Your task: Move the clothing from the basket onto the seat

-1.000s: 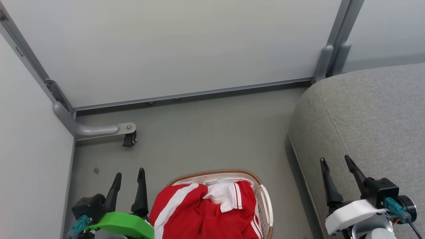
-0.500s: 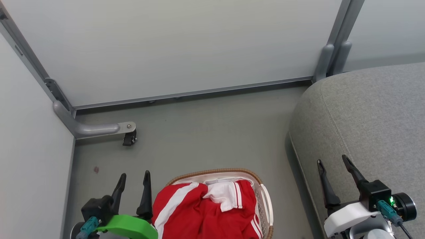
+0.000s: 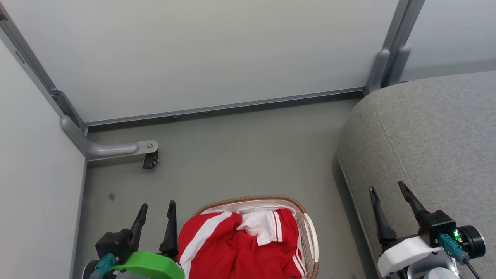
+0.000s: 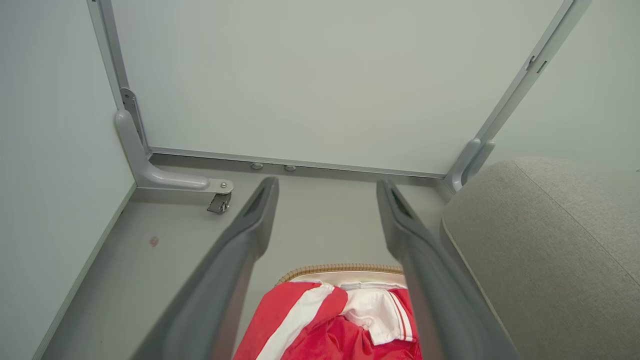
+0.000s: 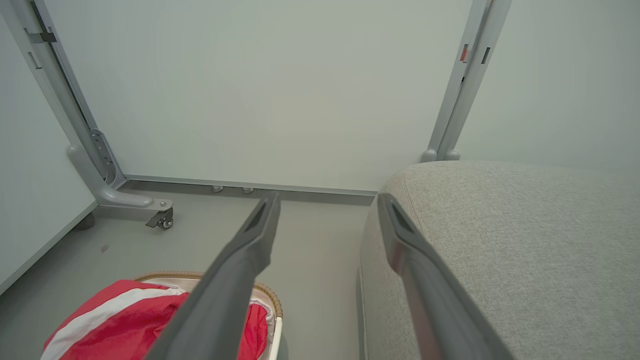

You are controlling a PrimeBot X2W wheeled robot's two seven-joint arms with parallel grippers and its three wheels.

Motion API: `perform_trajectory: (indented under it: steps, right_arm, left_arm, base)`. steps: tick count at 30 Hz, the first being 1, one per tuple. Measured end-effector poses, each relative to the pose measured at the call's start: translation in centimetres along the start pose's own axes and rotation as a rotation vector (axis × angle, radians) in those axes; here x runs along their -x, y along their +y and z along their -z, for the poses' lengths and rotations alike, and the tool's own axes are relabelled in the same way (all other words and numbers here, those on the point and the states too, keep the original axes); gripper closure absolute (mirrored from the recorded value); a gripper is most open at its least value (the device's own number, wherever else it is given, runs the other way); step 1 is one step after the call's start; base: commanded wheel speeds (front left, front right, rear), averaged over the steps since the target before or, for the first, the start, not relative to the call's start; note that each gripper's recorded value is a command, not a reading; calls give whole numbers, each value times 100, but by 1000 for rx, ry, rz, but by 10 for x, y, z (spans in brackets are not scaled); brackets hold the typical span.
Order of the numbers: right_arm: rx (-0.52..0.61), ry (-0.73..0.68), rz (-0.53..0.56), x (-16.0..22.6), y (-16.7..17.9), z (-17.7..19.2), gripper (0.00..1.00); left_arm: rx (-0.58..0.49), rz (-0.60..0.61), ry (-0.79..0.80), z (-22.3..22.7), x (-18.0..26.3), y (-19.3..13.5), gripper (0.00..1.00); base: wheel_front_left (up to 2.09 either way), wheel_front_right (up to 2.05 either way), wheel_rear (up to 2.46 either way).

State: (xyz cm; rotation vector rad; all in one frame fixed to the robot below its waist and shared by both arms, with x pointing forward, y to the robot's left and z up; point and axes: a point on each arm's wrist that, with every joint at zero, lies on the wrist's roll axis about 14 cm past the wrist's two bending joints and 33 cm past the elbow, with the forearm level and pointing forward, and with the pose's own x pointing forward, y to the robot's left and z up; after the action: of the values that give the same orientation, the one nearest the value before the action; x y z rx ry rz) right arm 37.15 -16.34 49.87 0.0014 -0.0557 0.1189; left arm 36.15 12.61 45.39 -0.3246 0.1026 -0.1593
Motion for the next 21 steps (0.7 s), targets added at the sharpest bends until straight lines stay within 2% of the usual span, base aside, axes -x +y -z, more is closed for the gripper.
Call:
perform_trajectory:
  steps: [9, 15, 21]
  right_arm:
    - [-8, 18, -2, -6, 0, 7, 0]
    - [-13, 16, -12, -28, 1, 9, 0]
    - [-23, 21, -6, -57, -5, 18, 0]
  left_arm:
    - [-20, 19, 34, 10, -7, -3, 0]
    - [-115, 76, 78, 21, -35, -11, 0]
    - [-250, 168, 203, 57, -68, -13, 0]
  base:
    - [0, 0, 0]
    - [0, 0, 0]
    - [0, 0, 0]
